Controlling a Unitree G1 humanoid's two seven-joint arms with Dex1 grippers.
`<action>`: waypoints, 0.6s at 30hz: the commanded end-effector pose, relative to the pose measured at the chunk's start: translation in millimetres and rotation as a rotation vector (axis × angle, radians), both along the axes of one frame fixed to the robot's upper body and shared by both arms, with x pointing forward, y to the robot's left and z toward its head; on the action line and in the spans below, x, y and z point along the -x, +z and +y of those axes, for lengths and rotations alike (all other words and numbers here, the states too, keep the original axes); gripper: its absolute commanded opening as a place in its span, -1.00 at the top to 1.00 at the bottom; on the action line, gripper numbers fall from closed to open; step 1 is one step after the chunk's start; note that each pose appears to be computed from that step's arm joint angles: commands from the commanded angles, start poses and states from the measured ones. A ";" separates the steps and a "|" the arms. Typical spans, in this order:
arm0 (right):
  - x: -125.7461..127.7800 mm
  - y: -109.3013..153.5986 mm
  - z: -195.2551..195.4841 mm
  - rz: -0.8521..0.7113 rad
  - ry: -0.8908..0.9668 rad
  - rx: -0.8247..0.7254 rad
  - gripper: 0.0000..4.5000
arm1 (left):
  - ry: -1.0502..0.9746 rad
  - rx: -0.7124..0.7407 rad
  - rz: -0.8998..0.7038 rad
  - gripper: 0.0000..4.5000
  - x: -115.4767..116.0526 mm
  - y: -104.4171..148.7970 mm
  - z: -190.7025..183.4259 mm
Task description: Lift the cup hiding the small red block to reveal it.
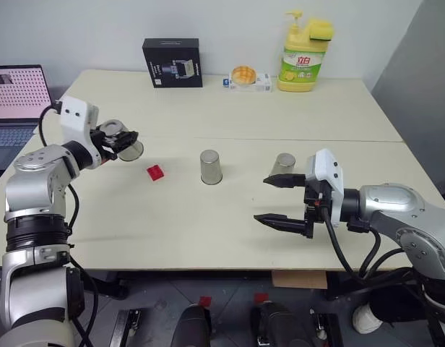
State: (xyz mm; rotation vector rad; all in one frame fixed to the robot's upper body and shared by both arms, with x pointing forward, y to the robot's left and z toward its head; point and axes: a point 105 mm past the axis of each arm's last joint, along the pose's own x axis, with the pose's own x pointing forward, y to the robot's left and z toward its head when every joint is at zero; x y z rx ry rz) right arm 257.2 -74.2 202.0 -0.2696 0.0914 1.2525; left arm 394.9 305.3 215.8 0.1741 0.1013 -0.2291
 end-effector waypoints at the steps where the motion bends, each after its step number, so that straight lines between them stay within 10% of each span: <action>1: 1.4 14.7 1.4 -0.063 0.018 -0.025 -1.00 | 0.111 -0.006 -0.040 -0.19 -6.9 6.2 20.3; 9: 2.6 15.4 0.8 -0.065 0.016 -0.025 -1.00 | 0.168 0.073 0.027 -0.19 -21.4 -26.4 26.3; 18: 3.8 14.9 -0.7 -0.060 0.002 -0.024 -1.00 | 0.190 0.088 0.063 -1.00 -22.6 -36.1 32.1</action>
